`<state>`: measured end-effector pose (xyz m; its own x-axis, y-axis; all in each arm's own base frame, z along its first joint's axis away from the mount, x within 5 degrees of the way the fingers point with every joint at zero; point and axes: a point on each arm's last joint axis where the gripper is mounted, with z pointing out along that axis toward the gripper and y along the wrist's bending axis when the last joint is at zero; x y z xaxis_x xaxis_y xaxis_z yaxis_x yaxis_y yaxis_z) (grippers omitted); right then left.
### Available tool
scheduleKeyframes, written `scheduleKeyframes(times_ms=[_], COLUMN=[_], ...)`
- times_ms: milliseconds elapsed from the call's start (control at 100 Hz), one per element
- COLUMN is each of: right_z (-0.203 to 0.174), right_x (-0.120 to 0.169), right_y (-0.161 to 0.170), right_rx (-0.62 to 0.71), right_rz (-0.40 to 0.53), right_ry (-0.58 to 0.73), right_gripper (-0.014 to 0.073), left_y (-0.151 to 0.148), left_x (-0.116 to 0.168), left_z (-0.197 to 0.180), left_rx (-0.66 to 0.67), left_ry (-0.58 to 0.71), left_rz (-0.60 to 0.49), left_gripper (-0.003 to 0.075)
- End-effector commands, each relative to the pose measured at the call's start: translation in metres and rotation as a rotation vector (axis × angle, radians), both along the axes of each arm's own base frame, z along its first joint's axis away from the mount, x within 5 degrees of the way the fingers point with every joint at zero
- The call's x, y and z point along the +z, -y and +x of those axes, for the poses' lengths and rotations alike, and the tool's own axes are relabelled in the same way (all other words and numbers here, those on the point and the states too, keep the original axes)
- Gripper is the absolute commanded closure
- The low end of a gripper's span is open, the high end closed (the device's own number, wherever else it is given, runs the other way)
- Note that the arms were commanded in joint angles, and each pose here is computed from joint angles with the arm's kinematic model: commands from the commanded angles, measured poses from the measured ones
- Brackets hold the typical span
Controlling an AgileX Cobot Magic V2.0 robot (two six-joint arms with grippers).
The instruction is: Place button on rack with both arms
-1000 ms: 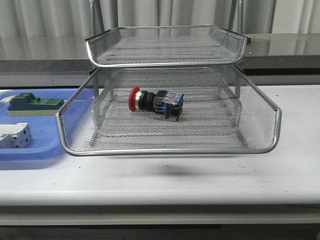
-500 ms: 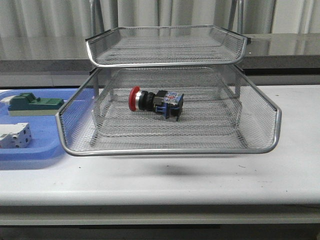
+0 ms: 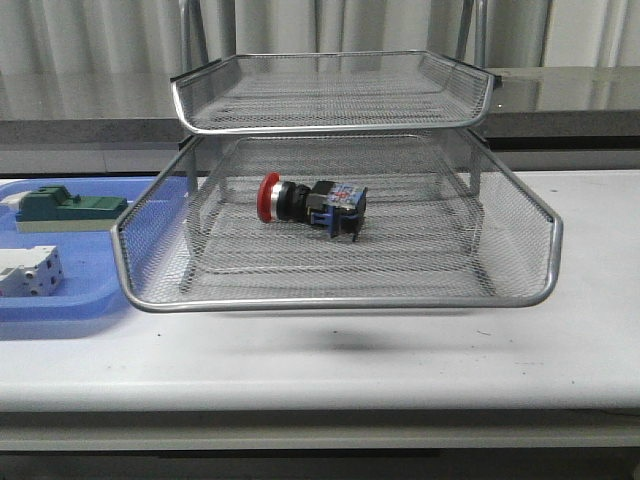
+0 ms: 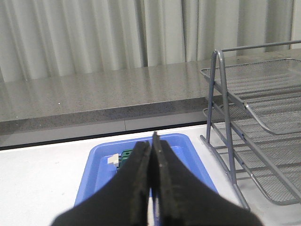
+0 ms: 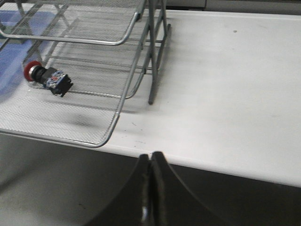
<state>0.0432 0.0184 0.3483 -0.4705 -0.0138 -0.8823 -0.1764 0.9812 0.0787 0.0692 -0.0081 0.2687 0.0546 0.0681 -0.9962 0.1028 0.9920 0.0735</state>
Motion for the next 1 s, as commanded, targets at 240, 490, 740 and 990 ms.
scheduleKeyframes(times_ms=[240,490,740,990], right_z=[0.074,0.124,0.154,0.164], right_x=[0.001,-0.027,-0.059,-0.091], right_y=[-0.024,-0.035,-0.069,-0.113], right_rx=[0.343,0.569,0.732,0.860], right_rz=[0.041,-0.011,-0.095,-0.246], right_ry=[-0.059,-0.145,-0.202,-0.232], right_gripper=[0.0664,0.0664,0.0662,0.0662], left_y=[-0.003,-0.003,-0.003,-0.003], left_x=[0.014,0.014,0.014,0.014], left_z=[0.000,0.000,0.000,0.000], left_rx=[0.035,0.035,0.035,0.035], left_ry=[0.075,0.075,0.075,0.075], left_rz=[-0.032,-0.032,-0.032,-0.032], left_gripper=[0.0740,0.0740,0.0740,0.0740])
